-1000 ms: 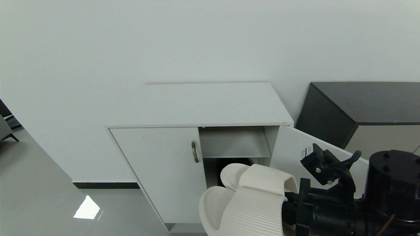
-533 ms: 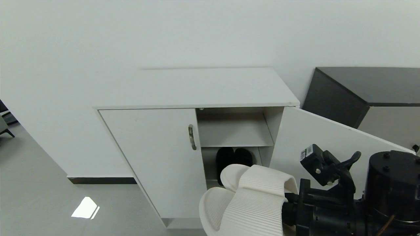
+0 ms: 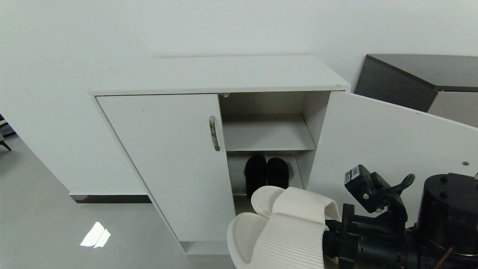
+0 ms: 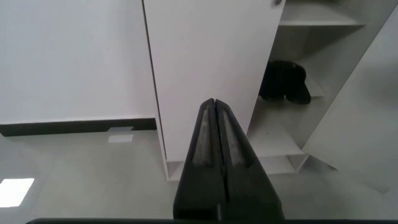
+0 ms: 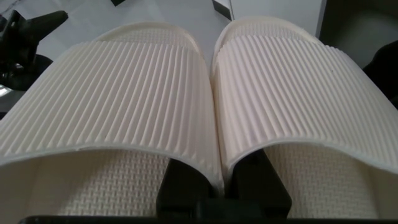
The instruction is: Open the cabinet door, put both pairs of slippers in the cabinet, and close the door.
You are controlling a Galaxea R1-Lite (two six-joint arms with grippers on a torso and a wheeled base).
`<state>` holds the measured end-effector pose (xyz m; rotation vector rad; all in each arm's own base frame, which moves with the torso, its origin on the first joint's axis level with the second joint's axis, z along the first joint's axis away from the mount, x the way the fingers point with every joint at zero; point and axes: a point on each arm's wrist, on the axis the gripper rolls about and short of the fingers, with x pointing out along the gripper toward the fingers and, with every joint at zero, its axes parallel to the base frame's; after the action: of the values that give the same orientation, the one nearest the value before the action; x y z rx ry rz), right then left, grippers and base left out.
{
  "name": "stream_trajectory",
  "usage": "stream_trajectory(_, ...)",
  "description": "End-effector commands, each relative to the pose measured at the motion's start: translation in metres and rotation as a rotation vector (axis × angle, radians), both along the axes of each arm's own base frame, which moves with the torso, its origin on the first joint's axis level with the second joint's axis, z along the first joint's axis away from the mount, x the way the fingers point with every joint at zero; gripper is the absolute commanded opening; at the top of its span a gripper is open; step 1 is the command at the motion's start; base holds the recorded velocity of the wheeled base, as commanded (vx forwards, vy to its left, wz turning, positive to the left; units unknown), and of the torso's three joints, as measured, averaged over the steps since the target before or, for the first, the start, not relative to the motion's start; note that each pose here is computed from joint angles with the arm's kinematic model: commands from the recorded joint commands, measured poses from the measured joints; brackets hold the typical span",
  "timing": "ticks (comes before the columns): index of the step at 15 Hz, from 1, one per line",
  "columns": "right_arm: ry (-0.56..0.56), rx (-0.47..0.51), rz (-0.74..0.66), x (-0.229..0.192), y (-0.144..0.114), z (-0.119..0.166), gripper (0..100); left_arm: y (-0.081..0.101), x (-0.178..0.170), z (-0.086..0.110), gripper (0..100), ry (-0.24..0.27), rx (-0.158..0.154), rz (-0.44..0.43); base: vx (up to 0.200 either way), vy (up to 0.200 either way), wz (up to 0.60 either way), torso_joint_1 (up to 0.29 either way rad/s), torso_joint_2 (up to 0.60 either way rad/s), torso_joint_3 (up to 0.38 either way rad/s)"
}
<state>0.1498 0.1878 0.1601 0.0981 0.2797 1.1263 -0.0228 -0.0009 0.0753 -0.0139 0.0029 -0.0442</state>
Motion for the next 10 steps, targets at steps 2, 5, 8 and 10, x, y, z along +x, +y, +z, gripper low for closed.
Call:
stream_trajectory(2,0.004,-0.005,0.001,-0.0002,0.0002,-0.0016,0,0.0000,-0.0001,0.0000,0,-0.001,-0.002,0.000,0.000,0.000,0.00,-0.176,0.47,0.290)
stream_trajectory(5,0.006,-0.007,0.001,-0.0001,0.0003,-0.0024,0,0.0000,-0.0001,0.0000,0,-0.001,-0.002,0.000,0.000,0.000,0.00,-0.159,0.46,0.299)
stream_trajectory(8,0.006,-0.005,0.012,-0.0008,0.0004,-0.0020,0,0.0000,-0.0001,0.0000,0,-0.001,-0.002,0.000,0.000,0.000,0.00,-0.131,0.45,0.318)
stream_trajectory(10,0.009,-0.007,0.013,-0.0008,-0.0002,-0.0028,0,0.0000,-0.0001,0.0000,0,-0.001,-0.002,0.000,0.000,0.000,0.00,-0.068,0.30,0.210)
